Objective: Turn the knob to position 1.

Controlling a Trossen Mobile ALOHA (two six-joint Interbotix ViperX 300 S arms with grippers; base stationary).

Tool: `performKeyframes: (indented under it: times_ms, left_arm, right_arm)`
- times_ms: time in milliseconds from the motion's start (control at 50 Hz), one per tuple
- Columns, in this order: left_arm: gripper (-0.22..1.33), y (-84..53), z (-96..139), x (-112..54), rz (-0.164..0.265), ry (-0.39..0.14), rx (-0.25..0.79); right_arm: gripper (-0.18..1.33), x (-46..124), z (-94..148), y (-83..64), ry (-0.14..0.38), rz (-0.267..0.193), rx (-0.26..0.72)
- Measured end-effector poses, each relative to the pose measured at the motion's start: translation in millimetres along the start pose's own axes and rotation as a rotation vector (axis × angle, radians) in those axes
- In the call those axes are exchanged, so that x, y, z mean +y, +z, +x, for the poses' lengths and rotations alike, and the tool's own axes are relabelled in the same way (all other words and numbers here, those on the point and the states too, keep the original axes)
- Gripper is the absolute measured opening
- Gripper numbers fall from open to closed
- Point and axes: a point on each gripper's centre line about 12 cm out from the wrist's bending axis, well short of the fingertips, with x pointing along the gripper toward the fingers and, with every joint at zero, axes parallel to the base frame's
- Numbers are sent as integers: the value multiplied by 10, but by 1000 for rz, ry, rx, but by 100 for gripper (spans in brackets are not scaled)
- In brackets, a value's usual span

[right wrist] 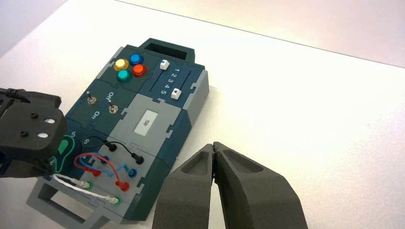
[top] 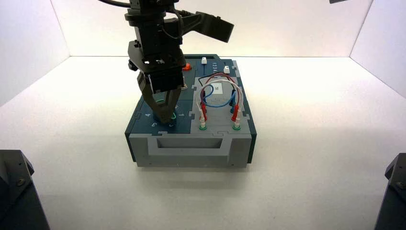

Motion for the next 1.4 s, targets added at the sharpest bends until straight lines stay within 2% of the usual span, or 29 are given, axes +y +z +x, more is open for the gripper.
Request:
performKeyframes:
  times_ms: [380,700,1400]
  left_arm:
    - [-16,4,61,29,17,13,18]
    - [-15,75,19,53,28,26,0]
    - [-15,106,101,71,28,22,19]
  right_arm:
    - [-14,0,0,2,0,-2,-2]
    - [-14,1,-3,3,1,0,-3]
    - [-14,0,0,-3,0,0,-2]
